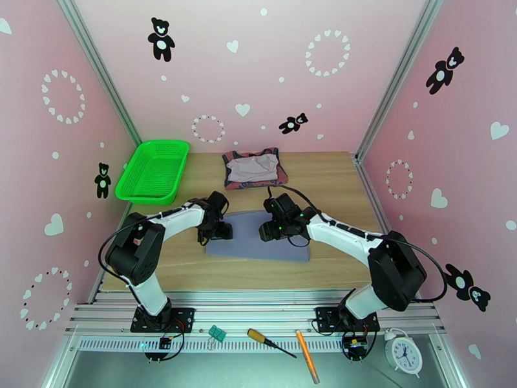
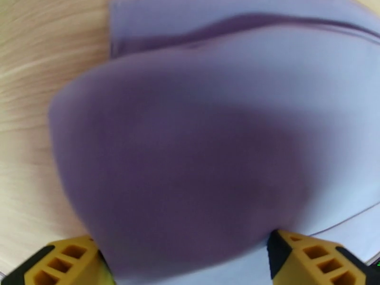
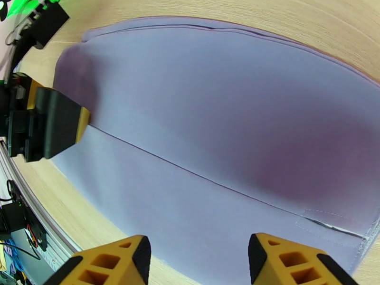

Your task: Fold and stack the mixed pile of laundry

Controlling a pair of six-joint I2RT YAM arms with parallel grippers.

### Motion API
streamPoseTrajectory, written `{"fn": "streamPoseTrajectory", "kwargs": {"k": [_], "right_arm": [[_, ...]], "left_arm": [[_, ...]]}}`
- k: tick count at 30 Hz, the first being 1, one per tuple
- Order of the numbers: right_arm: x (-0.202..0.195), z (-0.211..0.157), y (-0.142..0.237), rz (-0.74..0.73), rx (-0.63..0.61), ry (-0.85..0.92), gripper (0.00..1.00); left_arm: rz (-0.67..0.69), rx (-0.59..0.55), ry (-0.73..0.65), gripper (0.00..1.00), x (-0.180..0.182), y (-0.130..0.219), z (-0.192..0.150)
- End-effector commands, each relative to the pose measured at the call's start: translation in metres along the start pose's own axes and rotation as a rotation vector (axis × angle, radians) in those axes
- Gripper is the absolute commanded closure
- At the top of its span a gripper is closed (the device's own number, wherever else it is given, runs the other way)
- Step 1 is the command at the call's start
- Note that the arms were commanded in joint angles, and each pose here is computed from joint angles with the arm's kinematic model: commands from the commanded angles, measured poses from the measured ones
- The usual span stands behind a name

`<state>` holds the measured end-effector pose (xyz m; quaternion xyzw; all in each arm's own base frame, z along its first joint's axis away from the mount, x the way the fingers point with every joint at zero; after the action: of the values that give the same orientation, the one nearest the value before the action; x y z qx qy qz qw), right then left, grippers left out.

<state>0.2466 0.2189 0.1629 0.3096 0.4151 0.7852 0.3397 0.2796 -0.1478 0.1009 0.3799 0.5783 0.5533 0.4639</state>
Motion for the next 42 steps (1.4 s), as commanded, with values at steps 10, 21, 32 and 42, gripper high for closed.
{"fn": "streamPoseTrajectory", "kwargs": {"k": [10,21,32,42], "right_arm": [[0.008,0.006,-0.017,0.106,-0.023,-0.118,0.45],[0.038,0.008,-0.087,0.244,0.077,-0.276,0.89],[0.055,0.014,-0.131,0.2,0.134,-0.28,1.0],[-0.004,0.007,0.001,-0.135,0.058,-0.182,0.63]], "left_arm": [[0.06,0.094,0.006,1.0,0.009,-0.044,-0.008],[0.065,-0.099,-0.039,1.0,0.004,0.063,0.002],[0.037,-0.151,-0.117,1.0,-0.021,0.109,-0.017],[0.095,-0.194,-0.153,1.0,-0.031,0.124,-0.005]]}}
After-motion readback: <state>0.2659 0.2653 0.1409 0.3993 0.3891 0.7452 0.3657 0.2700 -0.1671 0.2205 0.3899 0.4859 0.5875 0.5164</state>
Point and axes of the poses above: each hand's point on the last joint's axis, 136 mm out from that joint toward the fingers, its own y axis back along the fingers, its own x axis along the line the jaws close on, z = x × y, the point moved 9 cm from there along y, back along the fingers, and after that the axes turned 13 degrees about y, right-handed, at the moved point
